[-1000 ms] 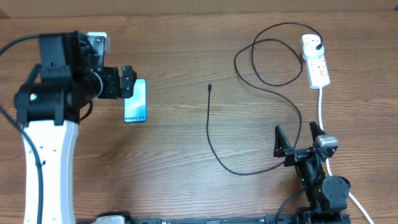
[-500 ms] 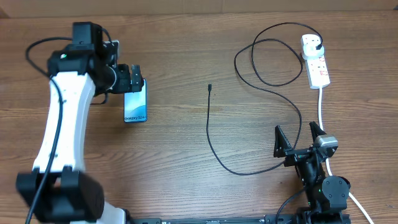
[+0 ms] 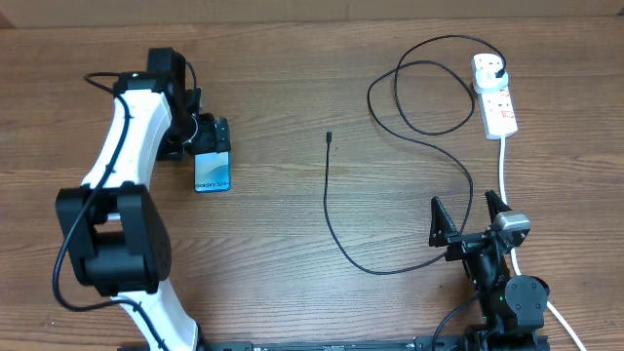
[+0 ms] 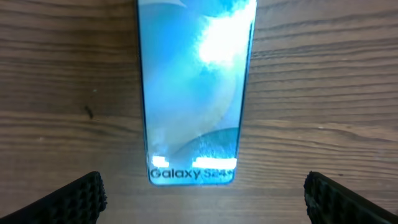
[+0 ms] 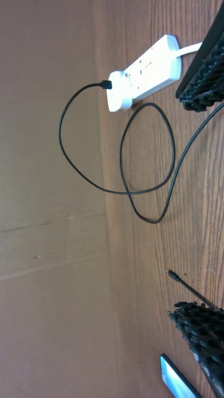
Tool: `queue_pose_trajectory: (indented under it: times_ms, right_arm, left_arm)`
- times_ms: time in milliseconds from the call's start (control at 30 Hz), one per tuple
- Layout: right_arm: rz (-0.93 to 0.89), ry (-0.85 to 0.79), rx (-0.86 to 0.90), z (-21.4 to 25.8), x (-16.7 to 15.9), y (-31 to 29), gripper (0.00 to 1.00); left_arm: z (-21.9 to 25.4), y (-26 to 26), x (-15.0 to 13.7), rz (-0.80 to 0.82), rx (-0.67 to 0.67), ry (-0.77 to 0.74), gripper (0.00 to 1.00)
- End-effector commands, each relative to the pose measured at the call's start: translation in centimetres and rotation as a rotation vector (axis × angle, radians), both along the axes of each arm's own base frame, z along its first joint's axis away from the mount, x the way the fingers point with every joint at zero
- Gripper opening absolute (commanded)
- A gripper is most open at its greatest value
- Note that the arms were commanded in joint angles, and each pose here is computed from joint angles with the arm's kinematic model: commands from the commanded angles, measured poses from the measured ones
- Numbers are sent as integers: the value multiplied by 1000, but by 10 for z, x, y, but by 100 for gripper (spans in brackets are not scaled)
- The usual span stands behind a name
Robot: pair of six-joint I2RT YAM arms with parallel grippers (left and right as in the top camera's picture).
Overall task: Plug charger to phone and switch on socket
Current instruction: 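Open the left gripper and lower it over the phone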
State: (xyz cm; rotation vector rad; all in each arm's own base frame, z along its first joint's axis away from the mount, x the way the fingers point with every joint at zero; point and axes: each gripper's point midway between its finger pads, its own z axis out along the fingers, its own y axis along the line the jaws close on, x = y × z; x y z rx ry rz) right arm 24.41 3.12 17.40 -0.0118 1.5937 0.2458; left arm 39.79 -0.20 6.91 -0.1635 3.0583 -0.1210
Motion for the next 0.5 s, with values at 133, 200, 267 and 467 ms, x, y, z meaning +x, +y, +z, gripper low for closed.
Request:
queue_pose_trajectory:
  times_ms: [133,200,267,467]
  right_arm:
    - [9,-3,3,-2,0,2,100]
    - [9,-3,3,-2,0,2,100]
    - [9,-3,3,-2,0,2,100]
    - [9,-3,3,-2,0,2,100]
  left_arm:
    - [-24,0,11,-73,42,13,95]
    - [-30,2,13,-73,55,17,95]
    - [-36,3,14,-72,59,25,95]
    - [-51,2,17,-76,56,36,94]
